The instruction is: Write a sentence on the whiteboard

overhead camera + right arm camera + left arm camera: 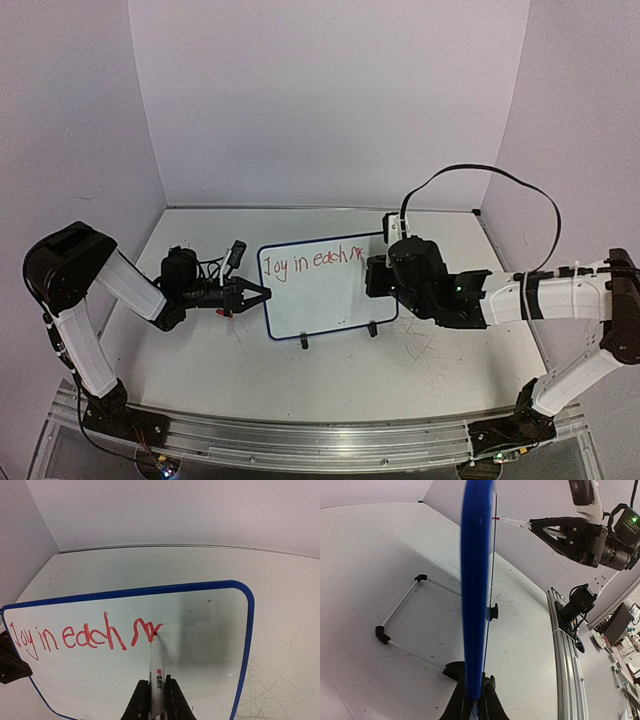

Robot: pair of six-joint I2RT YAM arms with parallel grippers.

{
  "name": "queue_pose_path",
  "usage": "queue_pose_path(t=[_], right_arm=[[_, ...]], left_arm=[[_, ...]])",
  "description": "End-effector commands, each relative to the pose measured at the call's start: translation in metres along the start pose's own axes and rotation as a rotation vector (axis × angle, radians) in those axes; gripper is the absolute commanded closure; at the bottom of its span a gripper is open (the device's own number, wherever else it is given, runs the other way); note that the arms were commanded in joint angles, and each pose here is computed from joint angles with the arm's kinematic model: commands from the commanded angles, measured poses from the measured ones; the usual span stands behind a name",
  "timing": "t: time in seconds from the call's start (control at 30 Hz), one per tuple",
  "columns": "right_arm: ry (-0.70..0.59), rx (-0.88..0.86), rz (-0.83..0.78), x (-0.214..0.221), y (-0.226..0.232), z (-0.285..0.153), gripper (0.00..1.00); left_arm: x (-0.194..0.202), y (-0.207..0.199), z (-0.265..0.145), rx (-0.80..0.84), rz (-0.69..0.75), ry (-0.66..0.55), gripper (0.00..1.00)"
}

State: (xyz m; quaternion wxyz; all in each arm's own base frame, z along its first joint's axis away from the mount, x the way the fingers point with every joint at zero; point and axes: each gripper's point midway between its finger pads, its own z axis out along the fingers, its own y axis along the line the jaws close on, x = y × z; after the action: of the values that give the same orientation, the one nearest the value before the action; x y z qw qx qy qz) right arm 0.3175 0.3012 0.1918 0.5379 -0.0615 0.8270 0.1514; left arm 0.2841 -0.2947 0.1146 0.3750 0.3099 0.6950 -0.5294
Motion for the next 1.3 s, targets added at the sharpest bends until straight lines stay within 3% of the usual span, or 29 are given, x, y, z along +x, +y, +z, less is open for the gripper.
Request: queue_pose_path(t=[0.0,1.27], right_arm=[[0.015,0.011,0.012,0.005,-0.004,-0.005,1.0],[-0.085,0.055,-0.009,-0.026,-0.002,0.005,1.0]], left_arm=[[-0.001,0.009,0.001,-0.051,0.002,0.009,1.0],[-0.001,0.008,0.001,-0.054,0.006,0.012,1.0]])
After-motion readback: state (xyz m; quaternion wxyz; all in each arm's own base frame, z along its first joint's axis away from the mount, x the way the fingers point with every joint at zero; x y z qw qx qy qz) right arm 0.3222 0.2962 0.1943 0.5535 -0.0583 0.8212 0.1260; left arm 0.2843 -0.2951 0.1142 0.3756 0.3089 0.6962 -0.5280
